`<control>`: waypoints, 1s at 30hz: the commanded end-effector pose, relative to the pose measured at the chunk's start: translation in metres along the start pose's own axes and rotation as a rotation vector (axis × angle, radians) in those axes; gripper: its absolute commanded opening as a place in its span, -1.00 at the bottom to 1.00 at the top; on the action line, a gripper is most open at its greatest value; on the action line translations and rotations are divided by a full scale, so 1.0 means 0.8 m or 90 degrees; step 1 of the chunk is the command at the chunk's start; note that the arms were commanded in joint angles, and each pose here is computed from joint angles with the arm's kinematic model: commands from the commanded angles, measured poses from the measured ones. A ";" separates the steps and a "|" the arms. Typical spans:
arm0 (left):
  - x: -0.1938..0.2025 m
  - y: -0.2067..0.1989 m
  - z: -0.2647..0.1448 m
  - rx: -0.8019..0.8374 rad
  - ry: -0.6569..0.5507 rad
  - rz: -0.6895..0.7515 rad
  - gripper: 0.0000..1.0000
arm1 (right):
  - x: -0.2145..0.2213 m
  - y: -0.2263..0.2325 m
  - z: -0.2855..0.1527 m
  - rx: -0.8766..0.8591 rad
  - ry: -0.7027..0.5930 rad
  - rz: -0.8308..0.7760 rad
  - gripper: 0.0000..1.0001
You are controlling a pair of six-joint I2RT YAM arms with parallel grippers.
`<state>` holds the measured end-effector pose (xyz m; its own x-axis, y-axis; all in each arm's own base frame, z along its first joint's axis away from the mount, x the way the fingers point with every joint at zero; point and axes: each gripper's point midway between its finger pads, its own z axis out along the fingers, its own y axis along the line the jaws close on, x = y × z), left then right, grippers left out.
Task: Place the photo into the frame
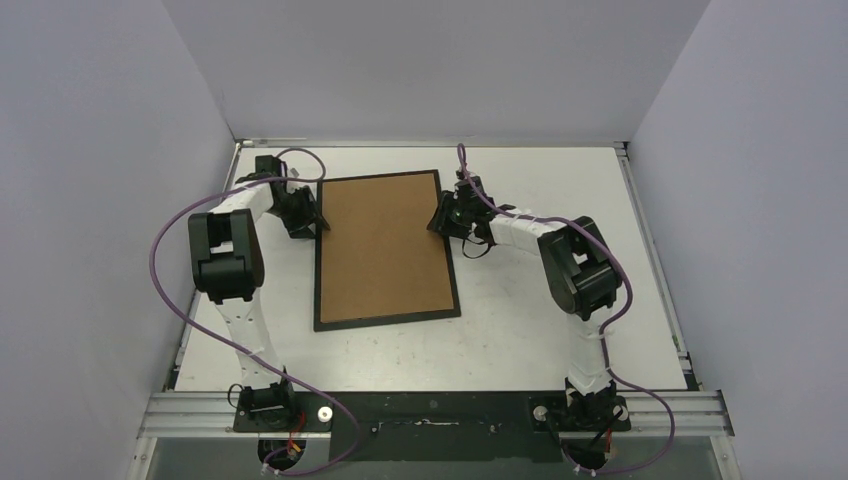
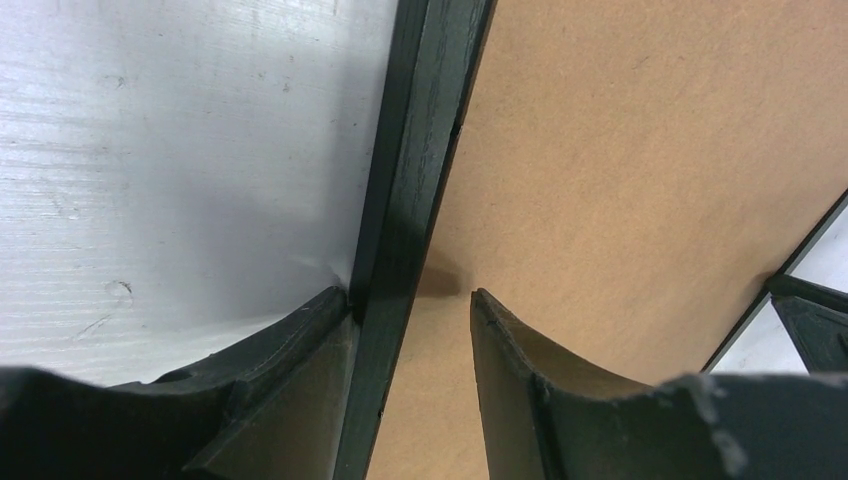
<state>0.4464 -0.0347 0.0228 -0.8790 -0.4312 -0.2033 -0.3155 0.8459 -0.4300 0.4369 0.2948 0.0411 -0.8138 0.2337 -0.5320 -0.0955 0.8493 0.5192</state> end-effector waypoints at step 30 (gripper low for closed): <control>-0.051 -0.154 -0.009 0.137 -0.148 0.124 0.27 | -0.033 -0.142 -0.178 0.200 -0.023 0.147 0.41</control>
<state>0.4524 -0.1280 0.0513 -0.8880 -0.3762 -0.2644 -0.1800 0.8135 -0.5530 0.4017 0.1315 0.0860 -0.7744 0.3988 -0.4912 0.2334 0.9016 0.3641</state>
